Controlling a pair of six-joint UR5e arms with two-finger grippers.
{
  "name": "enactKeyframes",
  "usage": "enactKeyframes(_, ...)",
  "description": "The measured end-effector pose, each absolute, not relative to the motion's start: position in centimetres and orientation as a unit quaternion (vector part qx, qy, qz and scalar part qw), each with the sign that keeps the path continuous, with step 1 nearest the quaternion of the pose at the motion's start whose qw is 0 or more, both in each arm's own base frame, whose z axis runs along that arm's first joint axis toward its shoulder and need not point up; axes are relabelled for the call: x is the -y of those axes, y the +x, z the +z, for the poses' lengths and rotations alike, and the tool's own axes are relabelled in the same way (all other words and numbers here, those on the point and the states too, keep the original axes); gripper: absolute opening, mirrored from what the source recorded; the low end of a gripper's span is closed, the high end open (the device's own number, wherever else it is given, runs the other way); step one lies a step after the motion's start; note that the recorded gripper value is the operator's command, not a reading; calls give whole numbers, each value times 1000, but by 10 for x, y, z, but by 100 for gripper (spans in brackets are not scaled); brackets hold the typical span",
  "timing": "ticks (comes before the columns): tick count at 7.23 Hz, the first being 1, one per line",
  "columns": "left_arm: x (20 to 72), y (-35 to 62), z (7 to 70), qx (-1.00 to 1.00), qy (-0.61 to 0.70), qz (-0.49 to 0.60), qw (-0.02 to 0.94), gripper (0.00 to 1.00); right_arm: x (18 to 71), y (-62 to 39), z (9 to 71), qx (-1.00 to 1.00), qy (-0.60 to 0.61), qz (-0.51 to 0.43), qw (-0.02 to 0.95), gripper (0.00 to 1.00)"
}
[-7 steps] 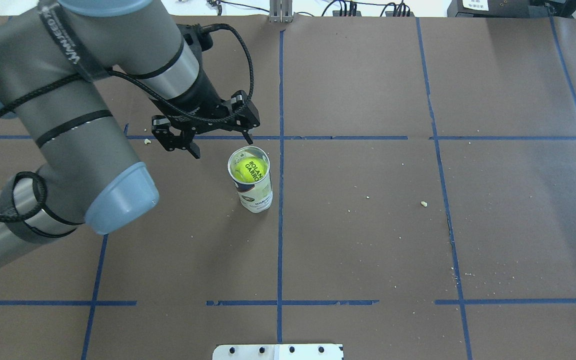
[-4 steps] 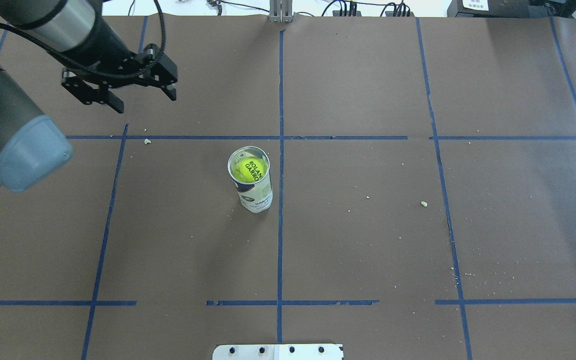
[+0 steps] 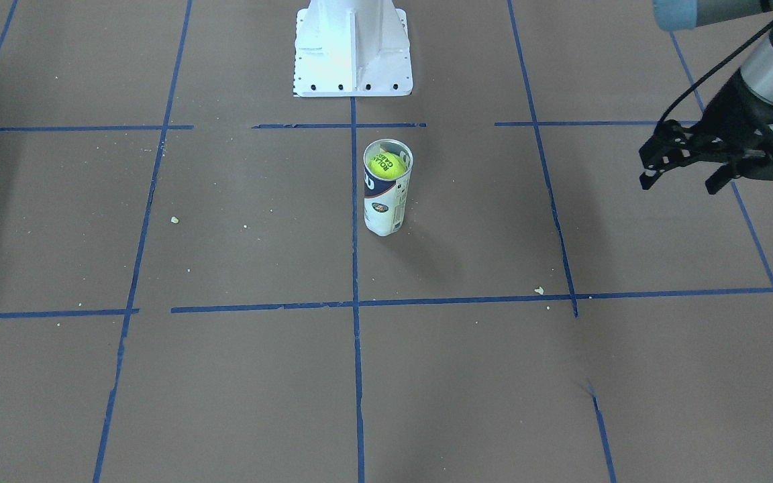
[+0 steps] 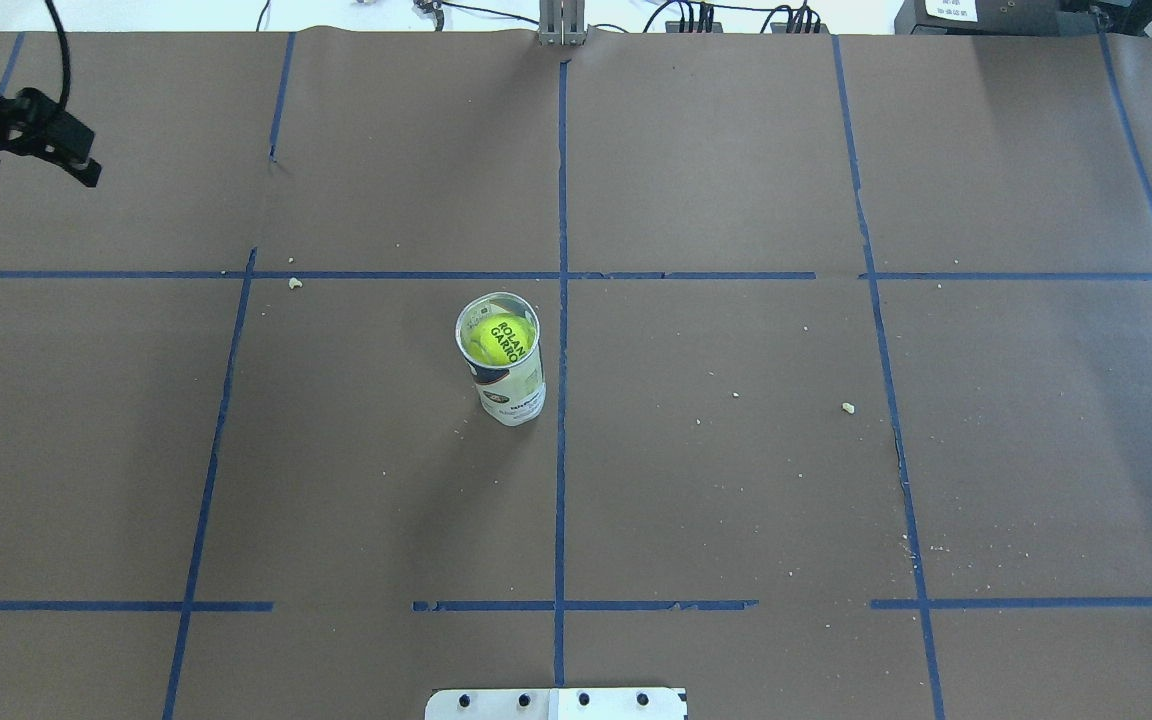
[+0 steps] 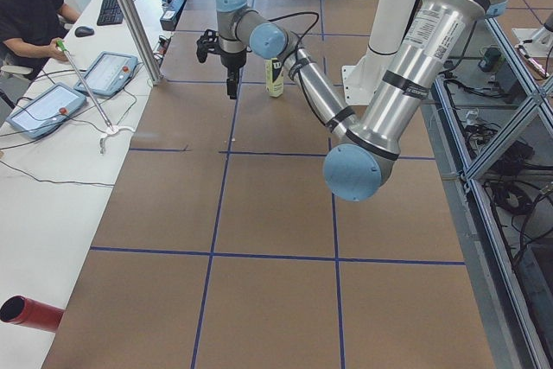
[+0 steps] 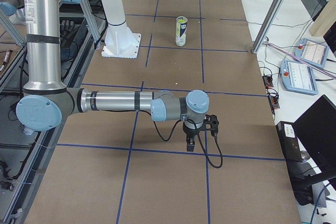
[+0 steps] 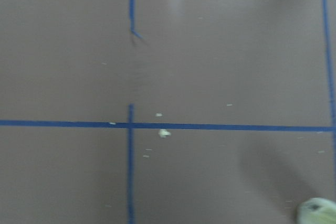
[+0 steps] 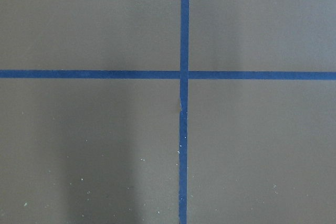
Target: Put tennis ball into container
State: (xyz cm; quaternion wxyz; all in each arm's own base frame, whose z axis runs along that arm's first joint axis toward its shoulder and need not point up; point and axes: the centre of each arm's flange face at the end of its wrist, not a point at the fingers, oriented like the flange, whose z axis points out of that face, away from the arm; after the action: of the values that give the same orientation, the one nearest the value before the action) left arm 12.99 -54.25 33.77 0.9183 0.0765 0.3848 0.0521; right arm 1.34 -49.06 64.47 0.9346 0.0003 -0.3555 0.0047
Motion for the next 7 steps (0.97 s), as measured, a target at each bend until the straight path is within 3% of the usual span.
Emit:
enactKeyframes(3,553,31,484,-344,85,122,927,100,491,13,645,356,0,5,935,100)
enactKeyframes(7,494,-29,635,-341,76,93,932,100,491,13,645,356,0,5,935,100)
